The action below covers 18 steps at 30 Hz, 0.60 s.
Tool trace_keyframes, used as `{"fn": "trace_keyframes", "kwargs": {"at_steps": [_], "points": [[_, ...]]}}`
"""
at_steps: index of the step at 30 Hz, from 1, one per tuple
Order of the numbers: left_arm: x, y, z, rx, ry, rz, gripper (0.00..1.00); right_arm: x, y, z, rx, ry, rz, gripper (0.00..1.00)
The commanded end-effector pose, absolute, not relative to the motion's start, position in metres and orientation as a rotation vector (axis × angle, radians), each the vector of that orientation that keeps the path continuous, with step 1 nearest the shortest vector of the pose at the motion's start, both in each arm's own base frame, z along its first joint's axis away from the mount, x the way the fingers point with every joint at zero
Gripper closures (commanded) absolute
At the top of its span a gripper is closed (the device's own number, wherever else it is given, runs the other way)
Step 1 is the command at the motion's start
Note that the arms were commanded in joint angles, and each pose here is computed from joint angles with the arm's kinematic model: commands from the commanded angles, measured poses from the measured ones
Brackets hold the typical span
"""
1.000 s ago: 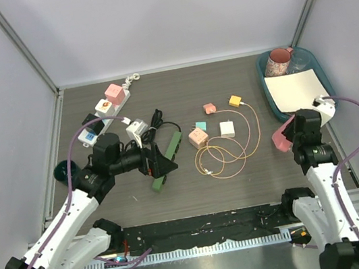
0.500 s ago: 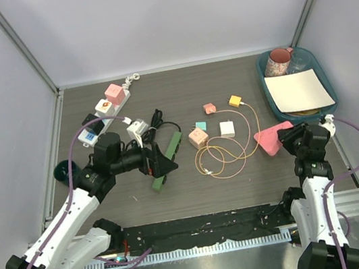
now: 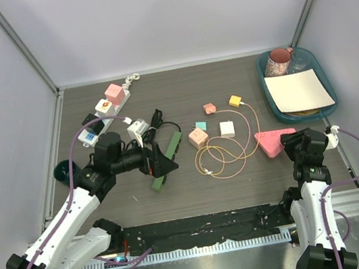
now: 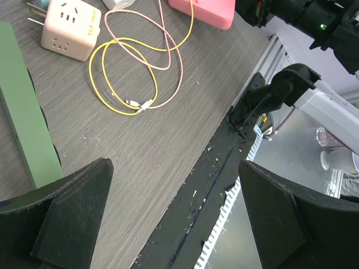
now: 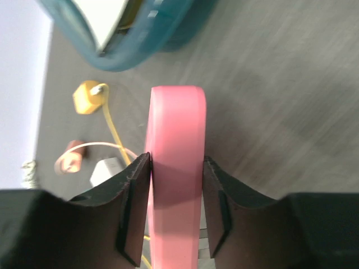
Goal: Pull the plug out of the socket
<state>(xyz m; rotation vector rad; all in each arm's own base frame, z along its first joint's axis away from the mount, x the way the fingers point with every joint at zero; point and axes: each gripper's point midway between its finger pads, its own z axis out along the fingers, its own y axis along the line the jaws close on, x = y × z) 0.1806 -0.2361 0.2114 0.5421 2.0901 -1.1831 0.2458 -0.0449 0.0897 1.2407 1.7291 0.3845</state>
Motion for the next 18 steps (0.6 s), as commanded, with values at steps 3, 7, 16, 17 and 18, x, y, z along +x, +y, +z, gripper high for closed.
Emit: {"fn": "trace_keyframes", "kwargs": {"at_steps": [3, 7, 16, 17, 18], "points": [[0.180, -0.239, 0.231, 0.552, 2.028, -1.210, 0.00, 0.213, -0.068, 0.056, 1.438, 1.743, 0.162, 0.51], [0.180, -0.238, 0.232, 0.548, 2.022, -1.204, 0.00, 0.207, -0.073, 0.055, 1.477, 1.720, 0.121, 0.46], [0.191, -0.228, 0.227, 0.496, 2.046, -1.096, 0.00, 0.208, -0.094, 0.103, 1.375, 1.721, -0.025, 0.43], [0.197, -0.223, 0.228, 0.470, 2.044, -1.048, 0.00, 0.210, -0.094, 0.108, 1.356, 1.724, -0.025, 0.43], [0.199, -0.219, 0.226, 0.449, 2.055, -1.018, 0.00, 0.215, -0.093, 0.119, 1.307, 1.735, -0.016, 0.43]]}}
